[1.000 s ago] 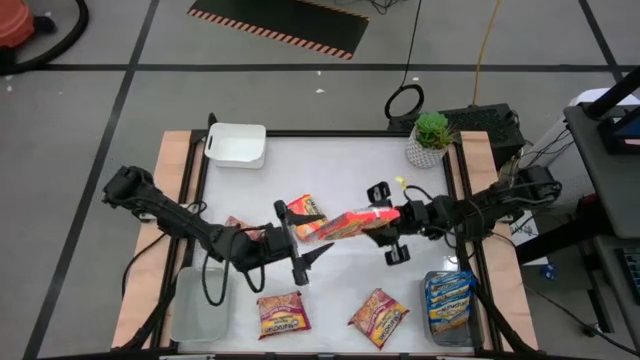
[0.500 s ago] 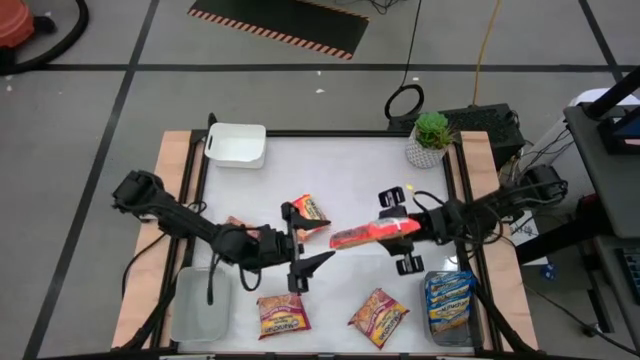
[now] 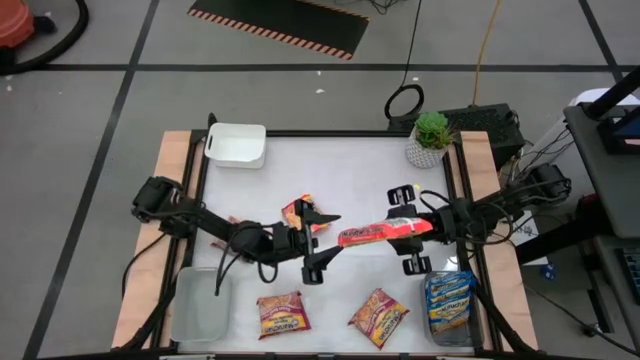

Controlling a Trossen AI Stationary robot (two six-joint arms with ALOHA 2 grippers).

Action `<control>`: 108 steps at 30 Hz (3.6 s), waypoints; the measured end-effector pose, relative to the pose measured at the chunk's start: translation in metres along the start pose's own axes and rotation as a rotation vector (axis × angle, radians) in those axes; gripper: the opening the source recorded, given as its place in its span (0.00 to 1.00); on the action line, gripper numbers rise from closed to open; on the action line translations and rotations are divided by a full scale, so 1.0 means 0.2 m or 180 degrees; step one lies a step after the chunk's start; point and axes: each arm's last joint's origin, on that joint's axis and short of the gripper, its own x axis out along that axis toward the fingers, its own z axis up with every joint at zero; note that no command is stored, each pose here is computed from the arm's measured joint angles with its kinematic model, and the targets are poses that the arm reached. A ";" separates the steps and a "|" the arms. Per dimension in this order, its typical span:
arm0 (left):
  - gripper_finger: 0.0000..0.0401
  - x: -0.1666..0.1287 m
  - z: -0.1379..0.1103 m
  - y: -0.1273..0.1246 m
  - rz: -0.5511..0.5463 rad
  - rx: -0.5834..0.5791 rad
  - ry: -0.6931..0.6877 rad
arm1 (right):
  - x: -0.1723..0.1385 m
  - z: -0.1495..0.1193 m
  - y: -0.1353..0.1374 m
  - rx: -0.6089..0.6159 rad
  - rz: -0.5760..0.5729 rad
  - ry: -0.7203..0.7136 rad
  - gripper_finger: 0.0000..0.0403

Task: Sort Maruchan noodles
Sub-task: Put the bottom orange noodle pack into the white bin

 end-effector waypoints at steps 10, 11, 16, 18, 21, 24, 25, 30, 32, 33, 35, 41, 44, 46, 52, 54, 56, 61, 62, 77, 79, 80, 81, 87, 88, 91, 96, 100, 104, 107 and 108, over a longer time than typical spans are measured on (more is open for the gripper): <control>0.64 0.01 0.00 0.02 -0.0183 0.0084 -0.0095 | 0.00 -0.01 -0.01 -0.0169 -0.0098 0.0050 0.31; 0.63 0.01 0.00 0.02 -0.0185 0.0095 -0.0090 | 0.00 -0.01 -0.01 -0.0177 -0.0103 0.0053 0.31; 0.63 0.01 0.00 0.02 -0.0153 0.0162 -0.0048 | 0.00 -0.01 -0.01 -0.0184 -0.0095 0.0062 0.31; 0.63 0.02 0.01 0.01 -0.0141 0.0189 0.0097 | 0.00 -0.01 -0.01 -0.0184 -0.0096 0.0064 0.31; 0.63 0.02 0.08 0.03 -0.0013 0.0189 0.0424 | 0.00 -0.01 0.00 -0.0184 -0.0090 0.0088 0.31; 0.63 0.03 0.16 0.05 0.0090 0.0220 0.0635 | 0.00 -0.02 0.00 -0.0233 -0.0086 0.0127 0.31; 0.63 0.03 0.18 0.06 0.0076 0.0243 0.0691 | 0.00 -0.02 0.00 -0.0244 -0.0118 0.0149 0.31; 0.63 0.05 0.29 0.07 0.0010 0.0235 0.0870 | 0.00 -0.03 -0.01 -0.0342 -0.0287 0.0276 0.31; 0.63 0.08 0.31 0.08 0.0004 0.0251 0.0980 | 0.00 -0.04 -0.02 -0.0353 -0.0295 0.0289 0.31; 0.63 0.10 0.32 0.09 0.0001 0.0273 0.1043 | 0.00 -0.04 -0.02 -0.0346 -0.0318 0.0295 0.31; 0.63 0.14 0.34 0.09 -0.0005 0.0338 0.1173 | 0.00 -0.04 -0.03 -0.0288 -0.0447 0.0358 0.31; 0.63 0.21 0.38 0.09 -0.0089 0.0518 0.1465 | -0.01 -0.06 -0.04 -0.0276 -0.0542 0.0460 0.31; 0.63 0.22 0.41 0.08 -0.0122 0.0627 0.1607 | -0.01 -0.06 -0.04 -0.0282 -0.0521 0.0464 0.31; 0.63 0.23 0.44 0.08 -0.0108 0.0658 0.1645 | -0.01 -0.06 -0.04 -0.0284 -0.0520 0.0482 0.31; 0.63 0.30 0.51 0.13 -0.0262 0.0611 0.1832 | -0.01 -0.08 -0.05 -0.0259 -0.0557 0.0561 0.31; 0.63 0.31 0.51 0.15 -0.0324 0.0542 0.1922 | -0.01 -0.08 -0.06 -0.0255 -0.0568 0.0572 0.31; 0.63 0.31 0.50 0.18 -0.0301 0.0539 0.1978 | -0.01 -0.08 -0.07 -0.0267 -0.0574 0.0600 0.31; 0.63 0.32 0.49 0.21 -0.0254 0.0558 0.2062 | -0.01 -0.09 -0.07 -0.0284 -0.0597 0.0645 0.31; 0.62 0.32 0.48 0.21 -0.0251 0.0557 0.2064 | -0.01 -0.09 -0.07 -0.0288 -0.0627 0.0661 0.31; 0.30 0.31 0.48 0.21 -0.0317 0.0671 0.2123 | -0.01 -0.10 -0.08 -0.0338 -0.0635 0.0721 0.31; 0.31 0.31 0.48 0.21 -0.0357 0.0719 0.2133 | -0.02 -0.10 -0.08 -0.0385 -0.0665 0.0739 0.33; 0.30 0.31 0.47 0.21 -0.0376 0.0756 0.2148 | -0.02 -0.10 -0.08 -0.0396 -0.0725 0.0757 0.34; 0.30 0.31 0.48 0.21 -0.0389 0.0793 0.2155 | -0.02 -0.10 -0.08 -0.0404 -0.0789 0.0772 0.36; 0.30 0.25 0.56 0.28 -0.0443 0.0967 0.2372 | -0.02 -0.12 -0.09 -0.0445 -0.1145 0.0937 0.50; 0.30 0.24 0.58 0.30 -0.0437 0.0987 0.2425 | -0.03 -0.12 -0.10 -0.0453 -0.1201 0.0974 0.52; 0.30 0.20 0.67 0.38 -0.0382 0.0968 0.2509 | -0.03 -0.12 -0.11 -0.0473 -0.1389 0.1043 0.59; 0.30 0.09 0.82 0.51 -0.0072 0.0775 0.2757 | -0.04 -0.11 -0.11 -0.0512 -0.1559 0.1186 0.64; 0.30 0.00 0.90 0.61 0.0645 0.0670 0.2943 | -0.03 -0.08 -0.12 -0.0468 -0.1560 0.1166 0.65; 0.30 -0.08 0.92 0.69 0.1282 0.0771 0.3212 | -0.03 -0.05 -0.12 -0.0426 -0.1546 0.1165 0.65; 0.30 -0.13 0.90 0.75 0.1678 0.0839 0.3465 | -0.03 -0.02 -0.11 -0.0419 -0.1532 0.1154 0.65; 0.30 -0.15 0.90 0.77 0.1790 0.0846 0.3559 | -0.03 -0.01 -0.11 -0.0424 -0.1527 0.1161 0.65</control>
